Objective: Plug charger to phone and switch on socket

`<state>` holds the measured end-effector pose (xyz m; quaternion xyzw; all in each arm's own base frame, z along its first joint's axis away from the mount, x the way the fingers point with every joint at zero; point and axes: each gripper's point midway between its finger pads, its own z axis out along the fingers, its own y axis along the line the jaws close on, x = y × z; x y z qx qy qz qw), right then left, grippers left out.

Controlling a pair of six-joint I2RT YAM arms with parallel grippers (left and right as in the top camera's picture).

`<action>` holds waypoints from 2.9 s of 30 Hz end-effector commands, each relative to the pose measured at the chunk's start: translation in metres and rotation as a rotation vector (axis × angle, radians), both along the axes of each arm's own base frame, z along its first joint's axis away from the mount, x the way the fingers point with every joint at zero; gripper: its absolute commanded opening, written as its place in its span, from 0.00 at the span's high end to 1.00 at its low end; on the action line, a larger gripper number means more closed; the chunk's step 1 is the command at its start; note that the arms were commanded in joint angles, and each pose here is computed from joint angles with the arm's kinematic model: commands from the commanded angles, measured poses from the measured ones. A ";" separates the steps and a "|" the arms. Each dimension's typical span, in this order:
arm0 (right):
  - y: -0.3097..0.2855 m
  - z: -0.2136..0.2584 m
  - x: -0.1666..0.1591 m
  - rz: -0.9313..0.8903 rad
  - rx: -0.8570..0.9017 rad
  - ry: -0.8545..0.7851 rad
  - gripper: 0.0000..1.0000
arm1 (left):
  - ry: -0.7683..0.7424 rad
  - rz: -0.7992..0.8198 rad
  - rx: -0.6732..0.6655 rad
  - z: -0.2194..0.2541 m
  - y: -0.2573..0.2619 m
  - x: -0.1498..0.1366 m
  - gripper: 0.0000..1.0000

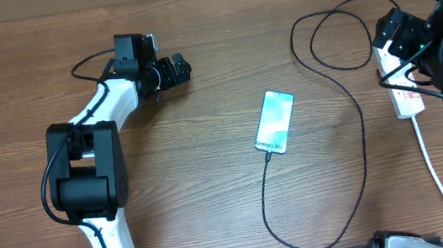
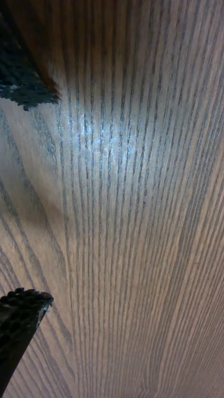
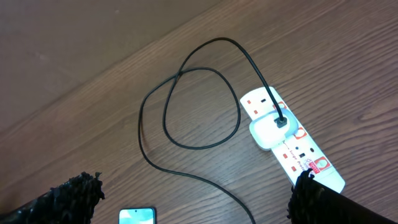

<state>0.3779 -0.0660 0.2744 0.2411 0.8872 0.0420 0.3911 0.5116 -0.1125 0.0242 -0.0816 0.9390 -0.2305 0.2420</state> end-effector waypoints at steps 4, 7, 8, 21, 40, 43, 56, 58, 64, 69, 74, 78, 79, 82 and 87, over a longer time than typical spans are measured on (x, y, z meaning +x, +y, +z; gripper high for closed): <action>0.003 0.017 -0.007 0.006 -0.015 -0.045 0.00 | 0.064 0.038 0.065 -0.026 0.015 -0.011 0.00; 0.003 0.019 -0.008 0.006 -0.016 -0.051 0.00 | 0.064 0.038 0.065 -0.026 0.015 -0.011 0.00; 0.003 0.019 -0.008 0.006 -0.016 -0.051 0.00 | 0.064 0.038 0.065 -0.026 0.015 -0.011 0.00; 0.003 0.022 -0.010 0.006 -0.017 -0.059 0.00 | 0.064 0.038 0.065 -0.026 0.015 -0.011 0.01; 0.046 0.012 -0.043 0.197 -0.141 -0.034 0.00 | 0.064 0.038 0.065 -0.026 0.015 -0.011 0.00; 0.053 -0.015 -0.037 0.237 -0.157 -0.065 0.00 | 0.064 0.038 0.065 -0.026 0.015 -0.011 0.00; 0.086 -0.140 -0.050 0.372 -0.080 -0.265 0.00 | 0.064 0.038 0.065 -0.026 0.015 -0.011 0.00; 0.086 -0.156 -0.061 0.373 -0.078 -0.255 0.00 | 0.064 0.038 0.065 -0.026 0.015 -0.011 0.01; 0.087 -0.187 -0.091 0.373 -0.079 -0.258 0.00 | 0.064 0.038 0.065 -0.026 0.015 -0.011 0.00; 0.087 -0.188 -0.104 0.370 -0.096 -0.343 0.00 | 0.064 0.038 0.065 -0.026 0.015 -0.011 0.01; 0.087 -0.188 -0.114 0.366 -0.104 -0.392 0.00 | 0.064 0.038 0.065 -0.026 0.015 -0.011 0.00; 0.088 -0.183 -0.118 0.364 -0.104 -0.407 0.00 | 0.064 0.038 0.065 -0.026 0.015 -0.011 0.01; 0.088 -0.183 -0.119 0.364 -0.103 -0.406 0.00 | 0.064 0.038 0.065 -0.026 0.015 -0.011 0.00; 0.087 -0.185 -0.125 0.361 -0.103 -0.396 0.00 | 0.064 0.038 0.065 -0.026 0.015 -0.011 0.01; 0.086 -0.162 -0.125 0.351 -0.127 -0.492 0.00 | 0.064 0.038 0.065 -0.026 0.015 -0.011 0.01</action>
